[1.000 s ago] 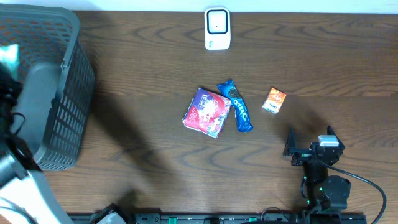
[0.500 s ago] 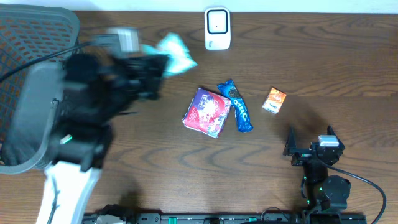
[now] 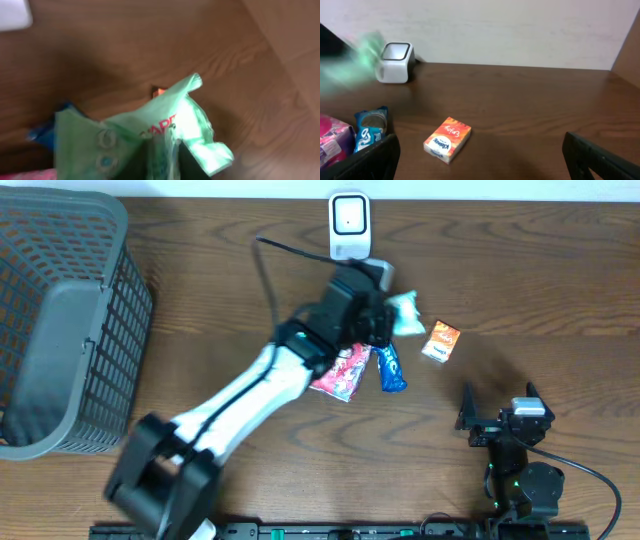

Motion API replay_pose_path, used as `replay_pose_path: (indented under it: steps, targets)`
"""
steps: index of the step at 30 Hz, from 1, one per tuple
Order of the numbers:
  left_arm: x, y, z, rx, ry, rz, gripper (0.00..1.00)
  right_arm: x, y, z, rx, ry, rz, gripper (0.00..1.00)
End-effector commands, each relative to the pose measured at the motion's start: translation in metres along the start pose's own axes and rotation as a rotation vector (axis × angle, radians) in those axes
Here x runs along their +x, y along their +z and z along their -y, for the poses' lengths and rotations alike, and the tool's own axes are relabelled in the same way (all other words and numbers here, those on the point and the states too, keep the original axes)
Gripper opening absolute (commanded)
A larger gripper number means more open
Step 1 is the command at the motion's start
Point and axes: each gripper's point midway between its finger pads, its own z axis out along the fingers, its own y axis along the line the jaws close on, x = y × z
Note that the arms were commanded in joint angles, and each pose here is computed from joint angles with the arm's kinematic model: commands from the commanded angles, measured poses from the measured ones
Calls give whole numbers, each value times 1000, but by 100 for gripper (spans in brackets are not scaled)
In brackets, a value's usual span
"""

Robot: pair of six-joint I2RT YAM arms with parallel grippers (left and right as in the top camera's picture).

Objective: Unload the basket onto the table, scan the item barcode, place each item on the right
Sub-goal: 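Place the green wipes pack beside the Oreo pack and release, then move the left gripper back toward the pink bag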

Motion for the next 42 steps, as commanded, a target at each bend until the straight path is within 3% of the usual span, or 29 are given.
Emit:
replay_pose_path:
  steps: [1, 3, 5, 10, 14, 16, 19, 22, 28, 35, 42]
  targets:
    - [7, 14, 2, -4, -18, -9, 53, 1, 0, 1, 3, -7, -1, 99]
    - [8, 15, 1, -7, -19, -14, 67, 1, 0, 1, 3, -7, -1, 99]
    - [0, 9, -1, -7, -20, 7, 72, 1, 0, 1, 3, -7, -1, 99]
    - [-48, -40, -4, 2, -34, 127, 72, 1, 0, 1, 3, -7, -1, 99]
    - [-91, -118, -22, -46, -69, 260, 70, 1, 0, 1, 3, -7, -1, 99]
    - [-106, -163, -43, -112, -104, 326, 58, 1, 0, 1, 3, -7, -1, 99]
    - [-112, -238, -97, -311, -200, 423, 9, 1, 0, 1, 3, -7, -1, 99]
    - [-96, -314, -155, -568, -324, 507, 7, 1, 0, 1, 3, -7, -1, 99]
    - [-20, -433, -236, -1011, -620, 549, 7, 1, 0, 1, 3, -7, -1, 99]
    - [29, -474, -282, -1200, -830, 505, 7, 1, 0, 1, 3, -8, -1, 99]
    - [71, -456, -305, -1215, -1019, 335, 8, 1, 0, 1, 3, -7, -1, 99]
